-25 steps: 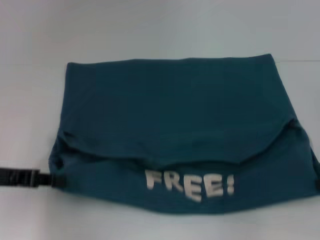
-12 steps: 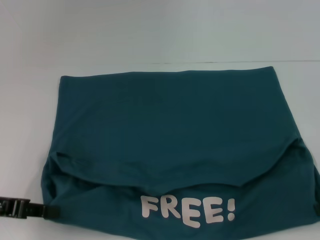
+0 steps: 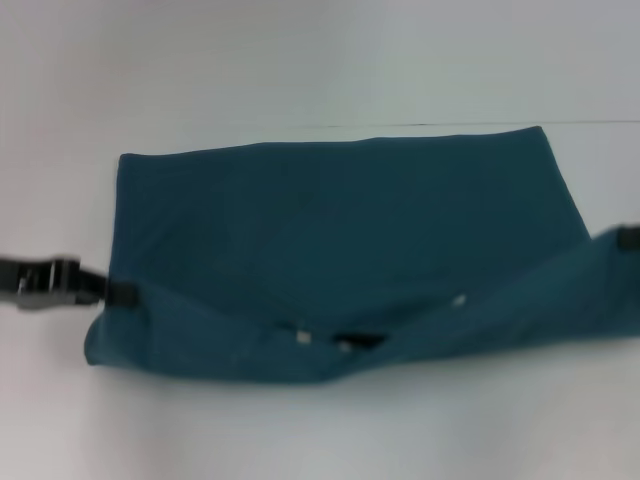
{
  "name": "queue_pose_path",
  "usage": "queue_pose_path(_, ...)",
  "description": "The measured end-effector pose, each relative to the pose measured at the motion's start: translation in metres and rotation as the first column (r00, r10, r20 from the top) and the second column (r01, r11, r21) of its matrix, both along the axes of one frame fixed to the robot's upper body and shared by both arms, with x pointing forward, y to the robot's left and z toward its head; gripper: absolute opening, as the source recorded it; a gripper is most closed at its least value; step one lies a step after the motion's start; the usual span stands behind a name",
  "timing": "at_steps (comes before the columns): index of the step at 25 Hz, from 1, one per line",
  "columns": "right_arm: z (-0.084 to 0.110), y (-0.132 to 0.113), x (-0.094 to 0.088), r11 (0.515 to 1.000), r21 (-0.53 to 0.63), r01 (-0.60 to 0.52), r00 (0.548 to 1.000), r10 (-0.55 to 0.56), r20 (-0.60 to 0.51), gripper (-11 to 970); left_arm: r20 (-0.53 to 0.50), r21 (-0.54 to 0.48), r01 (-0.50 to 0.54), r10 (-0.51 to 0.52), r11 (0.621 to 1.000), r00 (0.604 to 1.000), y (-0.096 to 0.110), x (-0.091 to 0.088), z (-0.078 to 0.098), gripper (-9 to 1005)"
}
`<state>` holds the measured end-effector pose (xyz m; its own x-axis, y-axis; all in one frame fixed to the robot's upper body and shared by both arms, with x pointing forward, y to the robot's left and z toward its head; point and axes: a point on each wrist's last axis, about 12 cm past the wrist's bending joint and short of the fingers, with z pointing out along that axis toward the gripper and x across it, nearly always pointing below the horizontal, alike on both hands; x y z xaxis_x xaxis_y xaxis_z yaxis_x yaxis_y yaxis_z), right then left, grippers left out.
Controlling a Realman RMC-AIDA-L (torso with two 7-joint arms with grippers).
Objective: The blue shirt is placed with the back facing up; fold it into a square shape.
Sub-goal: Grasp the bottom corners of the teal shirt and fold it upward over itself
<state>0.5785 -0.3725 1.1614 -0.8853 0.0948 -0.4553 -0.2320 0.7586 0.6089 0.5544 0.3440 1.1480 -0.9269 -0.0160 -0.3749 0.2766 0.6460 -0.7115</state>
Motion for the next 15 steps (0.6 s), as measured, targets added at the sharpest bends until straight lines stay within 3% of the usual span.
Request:
queue_pose_path(10,-0.015,0.000,0.027,0.967,0.057,0.248,0.962,-0.253,0.103,21,0.048,0.086,-0.138,0.134,0.987,0.990,-0.014,0.050,0.017,21)
queue_pose_path(15,-0.017,0.015,0.045,0.952,0.041,0.303,0.936,-0.305,0.176,21,0.109,0.143,-0.223,0.208,0.964,0.972,-0.026,0.073,0.015,21)
